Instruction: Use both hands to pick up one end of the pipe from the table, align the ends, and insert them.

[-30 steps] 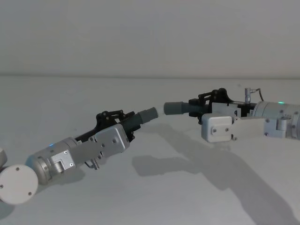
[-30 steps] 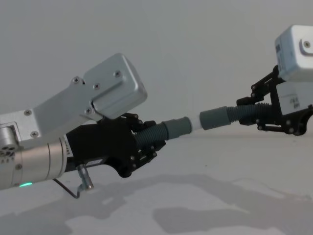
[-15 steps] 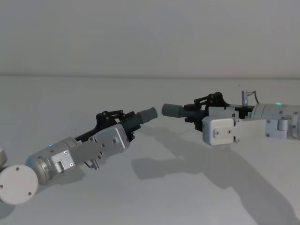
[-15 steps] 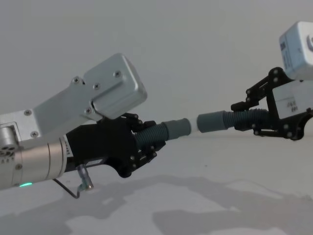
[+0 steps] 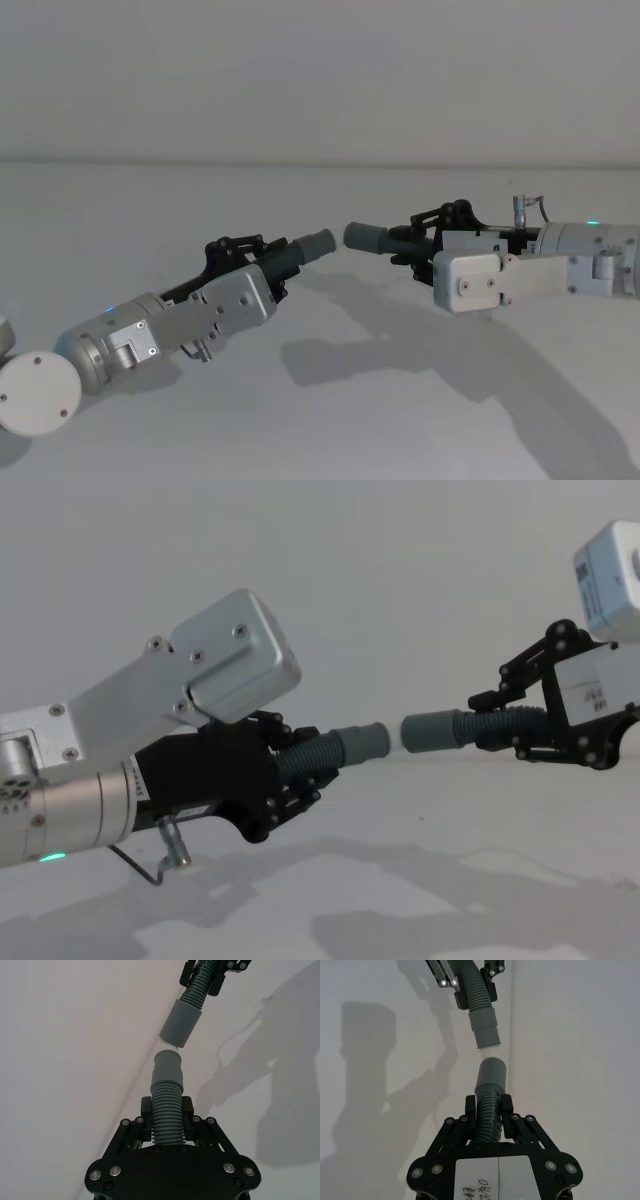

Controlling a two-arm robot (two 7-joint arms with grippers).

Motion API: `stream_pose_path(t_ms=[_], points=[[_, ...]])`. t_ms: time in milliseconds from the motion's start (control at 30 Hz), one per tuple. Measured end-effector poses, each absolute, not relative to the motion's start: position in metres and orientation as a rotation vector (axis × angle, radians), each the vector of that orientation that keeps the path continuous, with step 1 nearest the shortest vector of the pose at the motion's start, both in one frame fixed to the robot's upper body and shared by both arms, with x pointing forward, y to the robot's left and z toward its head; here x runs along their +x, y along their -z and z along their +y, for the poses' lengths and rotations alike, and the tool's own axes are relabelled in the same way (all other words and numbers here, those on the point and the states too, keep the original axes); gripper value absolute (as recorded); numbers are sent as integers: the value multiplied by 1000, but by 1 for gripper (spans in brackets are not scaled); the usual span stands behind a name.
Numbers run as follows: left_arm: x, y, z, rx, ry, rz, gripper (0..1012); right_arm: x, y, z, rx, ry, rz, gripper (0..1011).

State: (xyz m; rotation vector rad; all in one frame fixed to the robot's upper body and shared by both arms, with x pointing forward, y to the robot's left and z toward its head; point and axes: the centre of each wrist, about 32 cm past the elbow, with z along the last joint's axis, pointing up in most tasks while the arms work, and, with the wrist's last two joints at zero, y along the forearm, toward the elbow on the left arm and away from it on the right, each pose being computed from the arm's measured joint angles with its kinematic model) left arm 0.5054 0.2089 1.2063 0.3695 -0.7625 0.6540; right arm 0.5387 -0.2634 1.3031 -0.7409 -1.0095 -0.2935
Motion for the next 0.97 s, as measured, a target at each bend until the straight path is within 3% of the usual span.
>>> stream_pose_path(t_ms=[967], points=[[505, -1206, 209, 369, -654, -763, 339, 539, -1303, -264, -736, 285, -1006, 284]])
